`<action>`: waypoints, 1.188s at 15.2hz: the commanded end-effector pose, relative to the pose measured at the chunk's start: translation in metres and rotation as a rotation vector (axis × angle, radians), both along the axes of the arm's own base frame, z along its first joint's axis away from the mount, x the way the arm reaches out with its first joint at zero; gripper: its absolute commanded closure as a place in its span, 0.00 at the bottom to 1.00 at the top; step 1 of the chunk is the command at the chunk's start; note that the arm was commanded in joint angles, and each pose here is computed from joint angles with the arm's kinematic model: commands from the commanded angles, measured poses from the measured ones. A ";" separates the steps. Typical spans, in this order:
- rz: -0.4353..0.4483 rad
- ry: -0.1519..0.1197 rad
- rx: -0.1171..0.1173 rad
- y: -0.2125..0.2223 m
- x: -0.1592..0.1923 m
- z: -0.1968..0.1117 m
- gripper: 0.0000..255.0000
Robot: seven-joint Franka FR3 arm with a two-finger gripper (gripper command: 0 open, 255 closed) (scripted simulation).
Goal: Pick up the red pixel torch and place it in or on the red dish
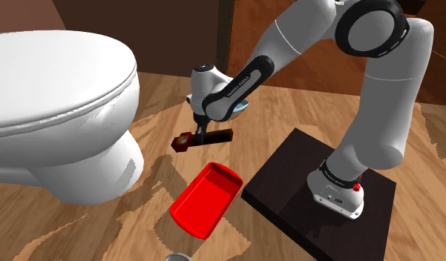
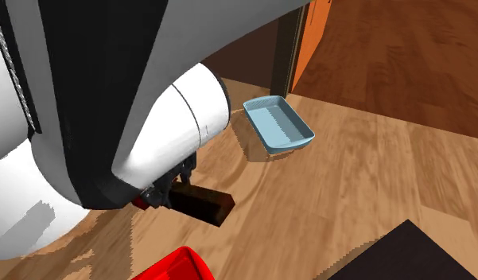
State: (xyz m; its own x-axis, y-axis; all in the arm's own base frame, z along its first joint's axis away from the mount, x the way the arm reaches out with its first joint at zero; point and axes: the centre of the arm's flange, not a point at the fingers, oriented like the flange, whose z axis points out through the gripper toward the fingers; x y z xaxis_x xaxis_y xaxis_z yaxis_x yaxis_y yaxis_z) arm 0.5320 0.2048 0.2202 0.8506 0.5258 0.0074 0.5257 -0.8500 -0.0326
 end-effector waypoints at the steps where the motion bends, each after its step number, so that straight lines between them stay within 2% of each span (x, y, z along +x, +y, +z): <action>1: -0.001 -0.001 0.000 0.013 -0.019 0.002 1.00; 17: -0.001 -0.001 0.000 0.139 -0.193 0.009 1.00; 18: -0.001 -0.001 0.000 0.139 -0.193 0.004 1.00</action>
State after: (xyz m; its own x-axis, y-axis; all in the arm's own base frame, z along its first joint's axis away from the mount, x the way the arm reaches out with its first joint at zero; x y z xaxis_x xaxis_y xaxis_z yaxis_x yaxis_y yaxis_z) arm 0.3438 0.3402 0.2241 0.8503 0.5262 0.0080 0.5262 -0.8498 -0.0320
